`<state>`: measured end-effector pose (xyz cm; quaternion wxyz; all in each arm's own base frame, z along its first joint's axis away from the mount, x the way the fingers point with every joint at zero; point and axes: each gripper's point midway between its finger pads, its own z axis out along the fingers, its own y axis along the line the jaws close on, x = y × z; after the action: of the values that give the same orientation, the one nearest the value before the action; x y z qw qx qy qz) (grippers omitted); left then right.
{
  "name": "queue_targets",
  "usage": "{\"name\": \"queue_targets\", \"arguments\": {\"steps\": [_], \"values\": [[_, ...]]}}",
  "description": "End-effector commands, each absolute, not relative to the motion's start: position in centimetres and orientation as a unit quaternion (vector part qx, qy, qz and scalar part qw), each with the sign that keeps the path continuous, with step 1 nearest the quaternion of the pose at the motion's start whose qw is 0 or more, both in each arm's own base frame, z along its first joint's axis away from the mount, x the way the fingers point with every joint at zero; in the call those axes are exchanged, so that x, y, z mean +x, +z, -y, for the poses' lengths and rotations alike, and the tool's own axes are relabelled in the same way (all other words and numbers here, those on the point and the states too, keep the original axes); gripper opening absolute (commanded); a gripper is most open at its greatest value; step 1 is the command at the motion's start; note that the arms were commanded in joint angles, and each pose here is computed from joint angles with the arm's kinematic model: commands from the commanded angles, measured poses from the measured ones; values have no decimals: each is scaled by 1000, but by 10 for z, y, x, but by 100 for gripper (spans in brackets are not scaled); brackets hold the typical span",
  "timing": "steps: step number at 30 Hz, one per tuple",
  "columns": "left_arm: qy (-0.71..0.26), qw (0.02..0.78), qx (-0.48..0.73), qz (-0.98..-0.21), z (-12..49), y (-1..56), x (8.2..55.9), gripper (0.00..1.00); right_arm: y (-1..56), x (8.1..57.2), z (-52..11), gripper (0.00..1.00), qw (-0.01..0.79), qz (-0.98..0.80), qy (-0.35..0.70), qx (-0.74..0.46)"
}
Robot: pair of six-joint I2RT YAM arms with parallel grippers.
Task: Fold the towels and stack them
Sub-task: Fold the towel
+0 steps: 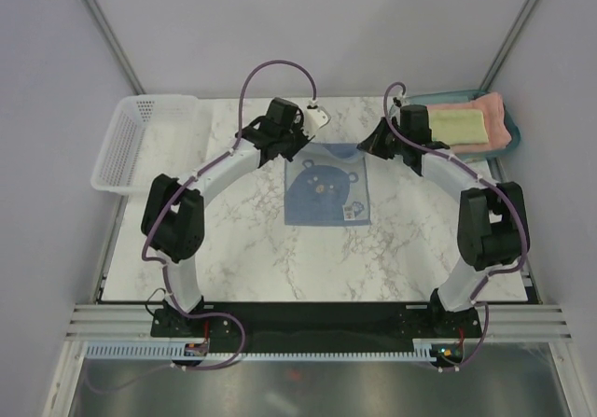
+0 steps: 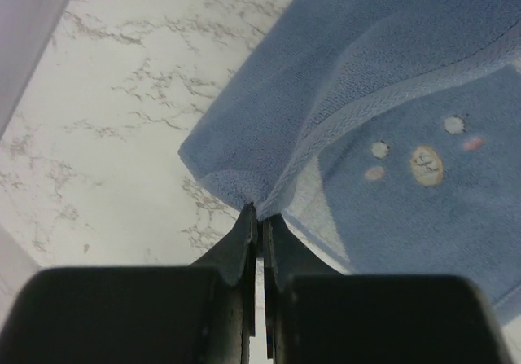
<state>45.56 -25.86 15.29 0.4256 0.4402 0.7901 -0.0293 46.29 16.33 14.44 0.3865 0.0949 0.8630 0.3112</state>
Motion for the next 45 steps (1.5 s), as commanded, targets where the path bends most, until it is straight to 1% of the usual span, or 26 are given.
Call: {"name": "queue_targets", "arguments": {"steps": [1,5,7,15,24,37,38,39,42,43,45], "values": [[-42,376,436,-817,254,138,422,2,138,427,-160,0,350,-881,306,84],[-60,348,432,-830,249,119,390,2,133,403,-157,0,332,-888,306,84],[-65,347,432,-830,250,121,380,2,128,390,-157,0,320,-892,309,77],[-78,300,435,-845,248,87,339,2,96,345,-150,0,274,-913,295,63],[-103,284,437,-847,251,78,316,2,84,329,-147,0,260,-920,289,51],[-74,254,453,-851,248,54,299,3,71,318,-142,0,248,-928,274,43],[-72,253,452,-852,247,54,299,6,68,315,-142,0,242,-930,274,43],[-72,252,451,-853,246,53,298,15,66,314,-141,0,242,-930,272,43],[-72,247,451,-855,246,51,295,20,62,310,-141,1,237,-932,273,42],[-73,245,451,-855,245,51,294,21,63,309,-142,4,237,-931,275,44],[-79,248,446,-856,247,54,292,26,61,306,-142,6,234,-931,277,44]]}}
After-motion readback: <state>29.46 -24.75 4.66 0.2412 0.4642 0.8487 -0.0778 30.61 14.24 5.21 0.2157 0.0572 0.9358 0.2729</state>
